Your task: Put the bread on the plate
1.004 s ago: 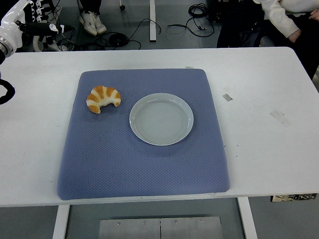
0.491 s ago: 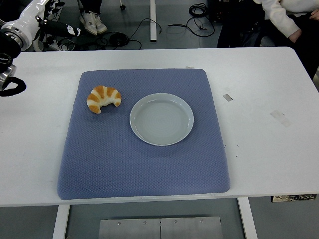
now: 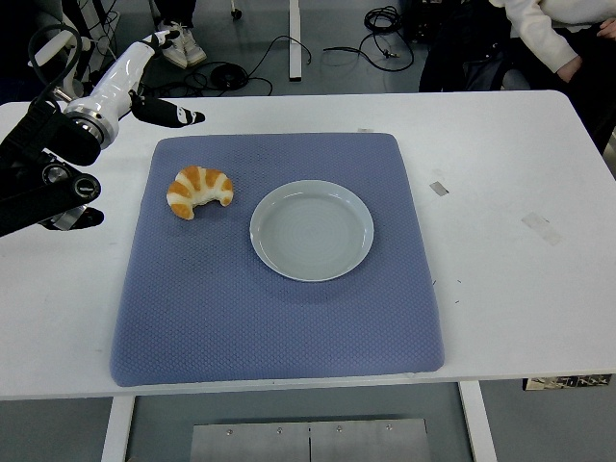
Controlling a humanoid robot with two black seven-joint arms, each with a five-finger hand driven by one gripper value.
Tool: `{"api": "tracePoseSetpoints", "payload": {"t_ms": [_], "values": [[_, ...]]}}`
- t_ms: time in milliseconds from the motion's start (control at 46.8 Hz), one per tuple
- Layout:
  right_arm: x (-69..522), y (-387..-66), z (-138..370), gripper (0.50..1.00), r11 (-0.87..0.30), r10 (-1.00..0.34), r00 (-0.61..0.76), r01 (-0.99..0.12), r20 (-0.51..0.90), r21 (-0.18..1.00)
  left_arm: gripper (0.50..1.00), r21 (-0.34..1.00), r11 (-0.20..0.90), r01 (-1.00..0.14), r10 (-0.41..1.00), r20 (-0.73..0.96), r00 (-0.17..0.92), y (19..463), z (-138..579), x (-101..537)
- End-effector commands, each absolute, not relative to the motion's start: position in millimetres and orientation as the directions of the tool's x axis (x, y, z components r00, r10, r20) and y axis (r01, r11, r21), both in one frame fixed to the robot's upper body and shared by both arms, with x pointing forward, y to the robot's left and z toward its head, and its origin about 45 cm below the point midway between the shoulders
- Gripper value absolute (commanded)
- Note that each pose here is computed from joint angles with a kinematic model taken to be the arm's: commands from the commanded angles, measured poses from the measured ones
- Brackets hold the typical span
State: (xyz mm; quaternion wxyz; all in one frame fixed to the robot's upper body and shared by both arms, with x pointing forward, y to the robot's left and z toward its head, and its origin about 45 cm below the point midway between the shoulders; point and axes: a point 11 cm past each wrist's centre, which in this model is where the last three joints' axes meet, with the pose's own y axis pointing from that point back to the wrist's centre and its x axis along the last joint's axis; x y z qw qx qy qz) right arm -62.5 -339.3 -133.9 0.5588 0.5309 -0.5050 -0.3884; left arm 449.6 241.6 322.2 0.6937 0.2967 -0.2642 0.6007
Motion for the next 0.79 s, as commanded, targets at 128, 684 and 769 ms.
{"api": "tracePoseSetpoints", "payload": {"t_ms": [128,684,769], "values": [[-62,-339,-134,1.000,0.135,-0.970,0.188,-0.103,0.152,0.985,0.977,0.171,0.095,-0.981,0.646,0.739,0.191,252,310,444],[-62,-339,-134,1.000,0.135,-0.970,0.188,-0.103,0.152,0.985,0.977,0.250,0.105,-0.963,0.615,0.744,0.260,234,265,431],[-63,-339,-134,1.000,0.135,-0.970,0.188,-0.102,0.152,0.986,0.975,0.252,0.098,-0.963,0.614,0.746,0.257,237,266,431]]}}
